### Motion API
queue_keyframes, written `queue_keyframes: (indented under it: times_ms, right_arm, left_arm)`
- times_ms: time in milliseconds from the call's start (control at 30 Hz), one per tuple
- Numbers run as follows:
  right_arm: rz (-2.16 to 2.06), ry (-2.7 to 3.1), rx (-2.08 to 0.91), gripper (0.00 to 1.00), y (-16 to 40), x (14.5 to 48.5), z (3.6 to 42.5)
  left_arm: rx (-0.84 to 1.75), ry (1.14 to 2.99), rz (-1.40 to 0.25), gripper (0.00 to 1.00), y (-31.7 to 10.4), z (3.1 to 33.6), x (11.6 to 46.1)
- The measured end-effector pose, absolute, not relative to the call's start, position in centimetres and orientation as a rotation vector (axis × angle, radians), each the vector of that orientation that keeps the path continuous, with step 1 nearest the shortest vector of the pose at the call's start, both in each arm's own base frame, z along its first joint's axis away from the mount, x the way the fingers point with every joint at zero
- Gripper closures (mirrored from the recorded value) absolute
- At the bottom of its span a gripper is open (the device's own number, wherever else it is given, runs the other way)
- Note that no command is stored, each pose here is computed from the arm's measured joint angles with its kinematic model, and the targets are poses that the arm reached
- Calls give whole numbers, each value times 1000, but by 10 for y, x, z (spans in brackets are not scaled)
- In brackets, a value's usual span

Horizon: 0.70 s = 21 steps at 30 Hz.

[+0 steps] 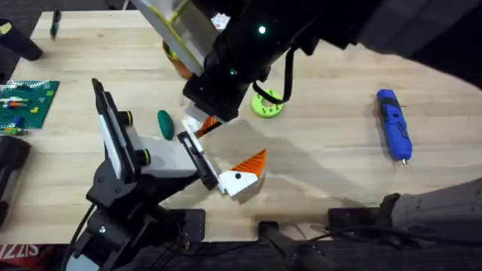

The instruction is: Pick up the gripper from the table and insert it into the empty holder that is missing its gripper. Then pick up a screw, insert it into the mounting hole, and use the screwdriver to tighten it. Finally, clean up the table by picking up the vegetable and placing it into the bucket.

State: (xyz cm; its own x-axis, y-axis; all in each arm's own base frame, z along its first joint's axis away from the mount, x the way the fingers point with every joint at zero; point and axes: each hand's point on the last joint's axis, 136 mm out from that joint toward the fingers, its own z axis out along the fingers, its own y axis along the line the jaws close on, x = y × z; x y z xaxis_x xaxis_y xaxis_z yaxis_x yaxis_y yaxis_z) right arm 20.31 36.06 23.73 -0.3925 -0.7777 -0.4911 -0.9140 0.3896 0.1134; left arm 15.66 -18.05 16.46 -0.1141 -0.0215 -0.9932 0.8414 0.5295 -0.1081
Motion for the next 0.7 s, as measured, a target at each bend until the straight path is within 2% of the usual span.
queue_keyframes:
  times_ms: [700]
  right_arm:
    - [525,2359,-1509,994,365,202,213]
  left_arm:
    - [721,1529,-869,10,-180,164,157]
